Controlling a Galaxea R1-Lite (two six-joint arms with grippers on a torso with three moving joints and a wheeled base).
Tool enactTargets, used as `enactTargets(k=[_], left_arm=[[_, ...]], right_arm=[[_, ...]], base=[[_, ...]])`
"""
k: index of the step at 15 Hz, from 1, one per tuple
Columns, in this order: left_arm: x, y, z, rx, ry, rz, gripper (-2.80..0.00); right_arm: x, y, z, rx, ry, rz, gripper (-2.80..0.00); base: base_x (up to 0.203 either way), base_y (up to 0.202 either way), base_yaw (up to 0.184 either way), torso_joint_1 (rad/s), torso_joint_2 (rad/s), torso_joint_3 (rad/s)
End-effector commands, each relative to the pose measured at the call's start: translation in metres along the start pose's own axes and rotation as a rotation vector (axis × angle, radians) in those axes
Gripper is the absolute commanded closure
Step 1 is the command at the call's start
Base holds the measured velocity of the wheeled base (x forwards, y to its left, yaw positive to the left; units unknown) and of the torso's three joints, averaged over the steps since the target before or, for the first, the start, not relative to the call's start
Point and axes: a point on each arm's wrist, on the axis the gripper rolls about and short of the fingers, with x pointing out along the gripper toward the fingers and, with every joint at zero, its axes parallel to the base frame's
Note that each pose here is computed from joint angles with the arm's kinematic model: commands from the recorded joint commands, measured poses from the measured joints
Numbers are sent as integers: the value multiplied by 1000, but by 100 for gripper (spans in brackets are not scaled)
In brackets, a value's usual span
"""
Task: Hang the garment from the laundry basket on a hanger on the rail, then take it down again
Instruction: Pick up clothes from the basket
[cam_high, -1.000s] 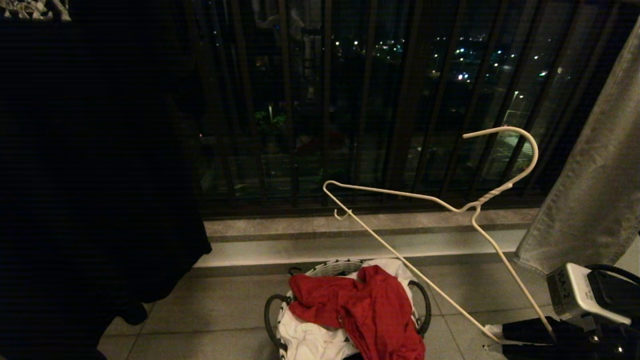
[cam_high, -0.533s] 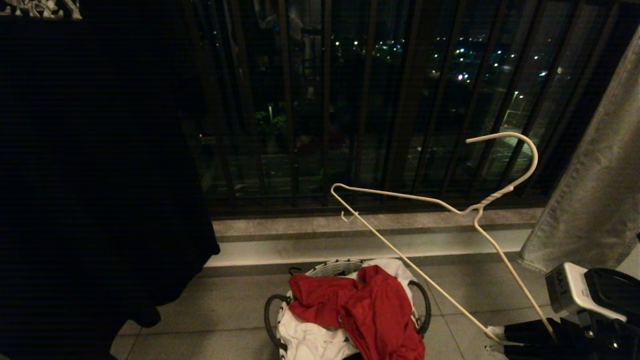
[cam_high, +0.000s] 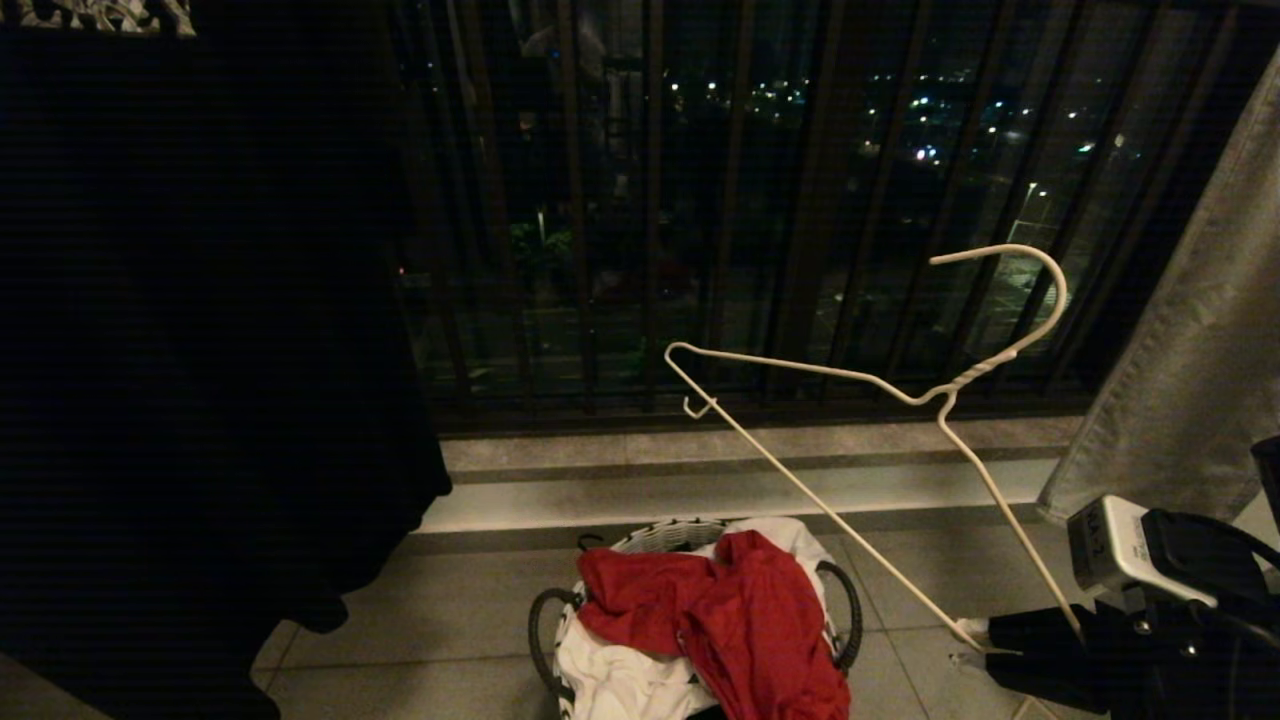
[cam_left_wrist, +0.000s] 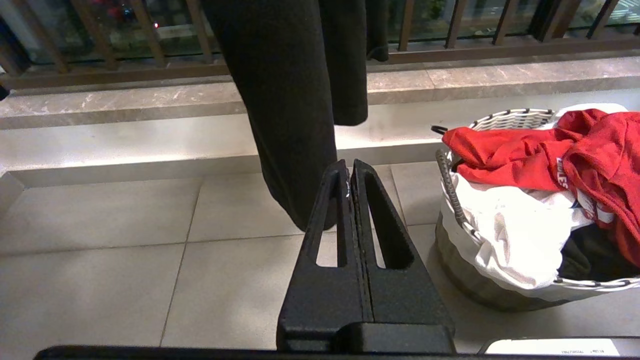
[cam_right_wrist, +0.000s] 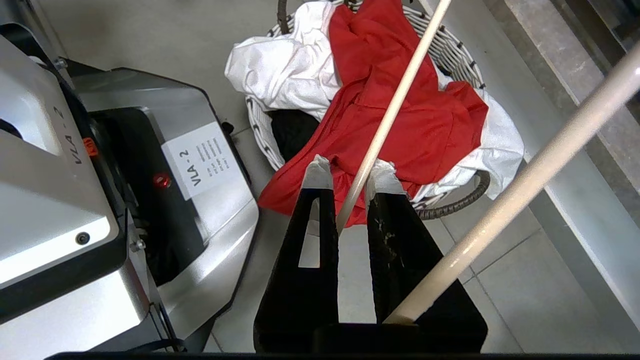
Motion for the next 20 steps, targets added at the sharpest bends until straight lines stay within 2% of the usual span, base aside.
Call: enactTargets(k=[1,10,18,20], left_arm=[[0,0,0,1,-1,-1,0],[0,0,0,1,-1,-1,0],[0,0,1,-1,1,13,0],[-2,0,9,10,-7,1,0]], right_arm=[[-2,0,0,-5,-6,-5,0],[-6,-6,1,-1,-26,-56,0],[-5,-5,-1,-4,-24,-45,0],[-5,-6,-1,-3,-24,-47,0]], base=[[0,0,0,0,0,0],[0,0,0,0,0,0],[0,0,0,0,0,0],[0,0,0,0,0,0]])
